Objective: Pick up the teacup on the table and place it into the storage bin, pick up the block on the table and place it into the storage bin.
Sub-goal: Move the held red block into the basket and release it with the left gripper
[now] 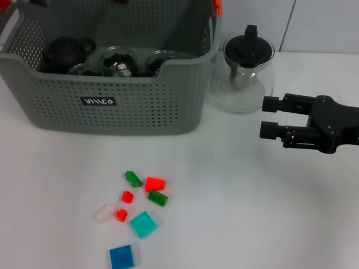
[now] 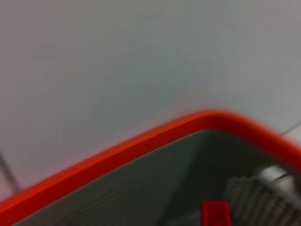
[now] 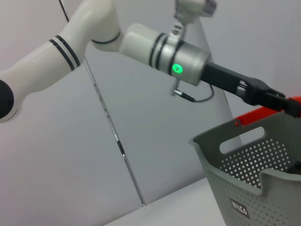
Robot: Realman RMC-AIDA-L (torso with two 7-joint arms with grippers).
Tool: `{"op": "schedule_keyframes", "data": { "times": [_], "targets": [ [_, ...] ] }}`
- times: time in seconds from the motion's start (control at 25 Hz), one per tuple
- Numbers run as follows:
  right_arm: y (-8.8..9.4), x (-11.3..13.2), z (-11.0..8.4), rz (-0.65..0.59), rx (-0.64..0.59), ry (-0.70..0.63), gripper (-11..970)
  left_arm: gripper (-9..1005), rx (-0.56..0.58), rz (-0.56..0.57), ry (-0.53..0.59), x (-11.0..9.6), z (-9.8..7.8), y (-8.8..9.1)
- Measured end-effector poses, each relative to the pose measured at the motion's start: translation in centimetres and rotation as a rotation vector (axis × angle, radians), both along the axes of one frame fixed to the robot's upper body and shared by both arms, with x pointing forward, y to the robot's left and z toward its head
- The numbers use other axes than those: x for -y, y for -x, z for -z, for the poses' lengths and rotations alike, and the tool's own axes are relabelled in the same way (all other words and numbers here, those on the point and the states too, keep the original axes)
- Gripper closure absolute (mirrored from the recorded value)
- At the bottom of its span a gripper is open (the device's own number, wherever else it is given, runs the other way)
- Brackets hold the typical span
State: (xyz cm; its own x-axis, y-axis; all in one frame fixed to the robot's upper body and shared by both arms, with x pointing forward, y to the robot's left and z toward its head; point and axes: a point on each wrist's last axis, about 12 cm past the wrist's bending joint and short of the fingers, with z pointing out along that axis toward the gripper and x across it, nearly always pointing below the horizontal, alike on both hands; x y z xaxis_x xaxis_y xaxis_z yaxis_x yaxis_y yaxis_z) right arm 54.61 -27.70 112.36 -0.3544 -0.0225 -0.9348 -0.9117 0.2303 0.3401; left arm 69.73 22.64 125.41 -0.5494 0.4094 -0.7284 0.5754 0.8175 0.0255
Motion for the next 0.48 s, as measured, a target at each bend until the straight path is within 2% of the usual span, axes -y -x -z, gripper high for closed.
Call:
{"op": "schedule_keyframes", "data": {
  "times": [0.08,0.12,0.16,0.48],
  "targets": [
    [0.0,-0.1,0.0,-0.002,0.0,0.002,166,753,0.003,-0.035,-0.063,0.4,1.3,-0.6],
    [-0.1,-0.1,0.0,-0.002,0.001,0.003,166,750,0.003,-0.035,-0.063,0.4,1.3,-0.6],
    [-0.1,-0.1,0.0,-0.001,0.001,0.004,166,748,0.006,-0.061,-0.128,0.8,2.9,-1.0],
    [-0.2,-0.2,0.2,0.003,-0.003,0.01,166,730,0.033,-0.082,-0.205,1.8,5.9,-1.1]
  ]
}}
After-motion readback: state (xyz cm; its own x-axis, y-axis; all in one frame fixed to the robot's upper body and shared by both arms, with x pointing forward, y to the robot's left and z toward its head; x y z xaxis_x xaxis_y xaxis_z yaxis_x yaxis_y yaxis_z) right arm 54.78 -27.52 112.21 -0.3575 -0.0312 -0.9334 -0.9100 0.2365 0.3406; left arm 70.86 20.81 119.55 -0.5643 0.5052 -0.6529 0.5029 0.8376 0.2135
